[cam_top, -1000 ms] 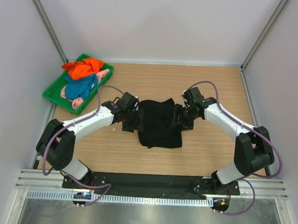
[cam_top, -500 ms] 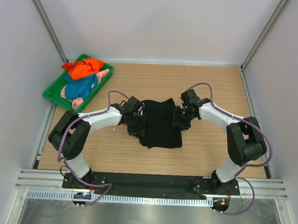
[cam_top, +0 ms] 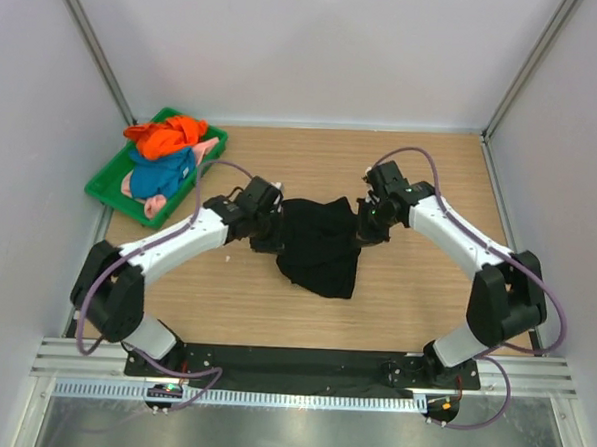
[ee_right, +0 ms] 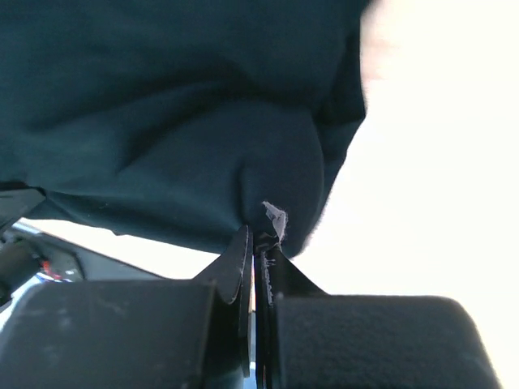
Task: Fold and stack the t-shirts
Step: Flatten the tshirt out
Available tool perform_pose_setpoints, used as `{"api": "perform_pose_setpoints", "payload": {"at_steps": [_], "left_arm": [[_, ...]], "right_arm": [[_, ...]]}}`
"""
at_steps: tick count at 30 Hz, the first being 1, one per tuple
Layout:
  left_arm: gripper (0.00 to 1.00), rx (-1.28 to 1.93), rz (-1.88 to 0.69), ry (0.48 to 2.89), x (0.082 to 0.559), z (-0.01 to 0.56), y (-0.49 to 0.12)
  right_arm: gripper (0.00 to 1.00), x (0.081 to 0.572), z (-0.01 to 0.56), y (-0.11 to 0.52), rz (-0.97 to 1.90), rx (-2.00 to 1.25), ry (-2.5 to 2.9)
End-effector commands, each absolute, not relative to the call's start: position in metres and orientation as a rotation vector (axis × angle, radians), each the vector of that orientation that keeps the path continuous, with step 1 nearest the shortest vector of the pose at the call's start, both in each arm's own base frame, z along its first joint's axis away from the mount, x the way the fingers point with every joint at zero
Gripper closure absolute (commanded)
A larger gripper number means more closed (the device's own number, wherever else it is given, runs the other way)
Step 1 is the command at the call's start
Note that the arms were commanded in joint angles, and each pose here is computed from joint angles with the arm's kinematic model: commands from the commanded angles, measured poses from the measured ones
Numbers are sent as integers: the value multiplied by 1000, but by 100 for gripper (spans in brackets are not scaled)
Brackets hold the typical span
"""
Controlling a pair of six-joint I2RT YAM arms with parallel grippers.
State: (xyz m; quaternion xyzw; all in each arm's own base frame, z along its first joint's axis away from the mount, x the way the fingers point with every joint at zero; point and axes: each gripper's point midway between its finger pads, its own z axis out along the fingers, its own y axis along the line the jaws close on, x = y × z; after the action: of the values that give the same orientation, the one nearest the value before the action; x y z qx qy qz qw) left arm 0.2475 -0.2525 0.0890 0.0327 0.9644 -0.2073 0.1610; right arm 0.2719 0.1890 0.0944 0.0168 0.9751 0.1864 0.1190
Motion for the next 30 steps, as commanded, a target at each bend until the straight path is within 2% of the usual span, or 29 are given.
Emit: {"api": "perform_pose_setpoints", "payload": {"at_steps": [1,2,5,8,12,17,20,22,23,24,25,26,28,30], "left_arm": [[100,108,-555,2513,268,177,-243],[100,115,-578,2420,271,212,-245],[100,163,-585,2310,266,259,-242],[100,241,-698,2128,243,330,-250],[100,305,-824,1985,210,384,-252],[100,318,-912,1962,187,402,-247],[100,292,-831,2010,194,389,-240],[91,235,-648,2093,207,369,-222],[76,181,-558,2144,220,363,-220],[68,161,-365,2265,216,338,-194],[55,117,-225,2297,225,330,-178],[50,103,-99,2372,236,316,-173],[43,114,50,2466,232,296,-160],[39,130,38,2502,226,281,-162]], "right_arm": [[99,278,185,184,516,-87,2647],[98,275,199,189,527,-122,2618],[98,265,255,195,574,-169,2504],[99,243,310,213,674,-225,2373],[99,213,365,211,761,-185,2256],[98,187,420,191,834,-118,2122],[99,191,415,184,777,-97,2137],[99,209,401,183,686,-56,2161],[99,217,388,186,653,-55,2186],[98,238,371,193,584,-28,2221],[93,249,358,199,549,-29,2257],[86,263,353,207,525,-38,2278],[70,289,308,218,354,-64,2440],[67,302,308,217,273,-94,2446]]}}
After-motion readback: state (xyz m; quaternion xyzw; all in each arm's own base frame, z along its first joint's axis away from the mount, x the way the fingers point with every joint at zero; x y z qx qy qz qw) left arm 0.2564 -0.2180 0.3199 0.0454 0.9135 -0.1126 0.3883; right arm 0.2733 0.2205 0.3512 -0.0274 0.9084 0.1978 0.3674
